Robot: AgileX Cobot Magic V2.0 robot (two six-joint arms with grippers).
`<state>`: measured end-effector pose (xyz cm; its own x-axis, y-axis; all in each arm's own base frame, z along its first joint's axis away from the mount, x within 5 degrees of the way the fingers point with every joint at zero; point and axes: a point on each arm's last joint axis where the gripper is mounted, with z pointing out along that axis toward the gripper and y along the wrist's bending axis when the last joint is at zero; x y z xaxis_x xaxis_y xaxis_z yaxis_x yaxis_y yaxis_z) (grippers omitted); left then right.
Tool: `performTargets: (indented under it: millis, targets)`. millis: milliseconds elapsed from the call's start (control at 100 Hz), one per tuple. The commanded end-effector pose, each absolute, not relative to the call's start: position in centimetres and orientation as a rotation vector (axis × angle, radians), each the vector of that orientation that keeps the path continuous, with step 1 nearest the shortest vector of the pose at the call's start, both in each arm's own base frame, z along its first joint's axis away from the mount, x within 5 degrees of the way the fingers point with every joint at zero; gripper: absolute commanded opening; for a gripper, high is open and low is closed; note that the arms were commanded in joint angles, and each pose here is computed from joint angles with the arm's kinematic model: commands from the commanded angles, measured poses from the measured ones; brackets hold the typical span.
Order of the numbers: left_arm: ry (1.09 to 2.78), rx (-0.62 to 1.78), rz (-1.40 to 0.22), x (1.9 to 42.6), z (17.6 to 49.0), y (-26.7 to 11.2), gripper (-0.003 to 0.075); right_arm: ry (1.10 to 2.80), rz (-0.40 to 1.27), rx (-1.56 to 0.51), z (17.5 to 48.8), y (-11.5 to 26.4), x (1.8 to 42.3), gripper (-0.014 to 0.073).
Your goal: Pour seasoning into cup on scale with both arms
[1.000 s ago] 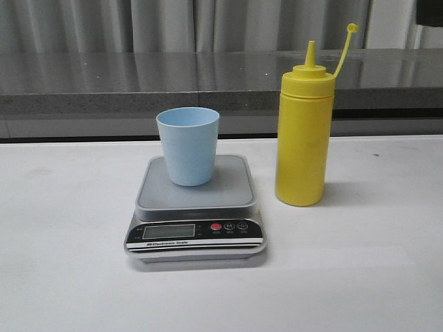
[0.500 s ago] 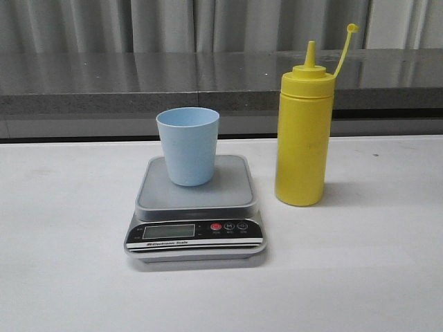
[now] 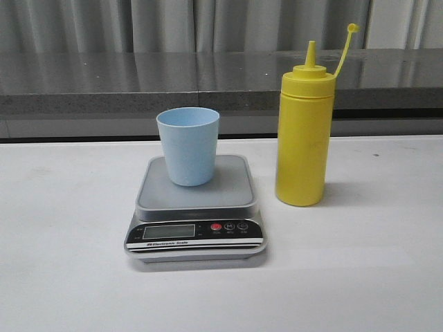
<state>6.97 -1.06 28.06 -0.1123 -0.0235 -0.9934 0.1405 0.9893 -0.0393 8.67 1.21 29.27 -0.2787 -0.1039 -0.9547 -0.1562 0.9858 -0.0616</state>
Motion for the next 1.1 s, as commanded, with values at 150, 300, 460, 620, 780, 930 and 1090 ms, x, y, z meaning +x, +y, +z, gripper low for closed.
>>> performTargets:
  millis: [150, 300, 460, 620, 780, 930, 1090]
  targets:
    - [1.585, 0.077, -0.141, 7.0, 29.6, -1.0, -0.0020, 1.756, 0.029, -0.194, 30.8, 1.2, 8.8, -0.0066]
    - [1.585, 0.077, -0.141, 7.0, 29.6, -1.0, -0.0020, 1.756, 0.029, -0.194, 30.8, 1.2, 8.8, -0.0066]
    - [1.585, 0.077, -0.141, 7.0, 29.6, -1.0, -0.0020, 1.756, 0.029, -0.194, 30.8, 1.2, 8.8, -0.0066]
    - [1.585, 0.077, -0.141, 7.0, 29.6, -1.0, -0.0020, 1.757, 0.029, -0.194, 30.8, 1.2, 8.8, -0.0066]
    - [1.585, 0.077, -0.141, 7.0, 29.6, -1.0, -0.0020, 1.757, 0.040, -0.188, 30.7, 1.2, 8.8, -0.0066]
    - [1.585, 0.077, -0.141, 7.0, 29.6, -1.0, -0.0020, 1.683, 0.086, -0.135, 30.4, 1.1, 7.8, -0.0066]
    - [1.585, 0.077, -0.141, 7.0, 29.6, -1.0, -0.0020, 1.589, 0.107, -0.109, 28.9, 0.9, 6.4, -0.0066]
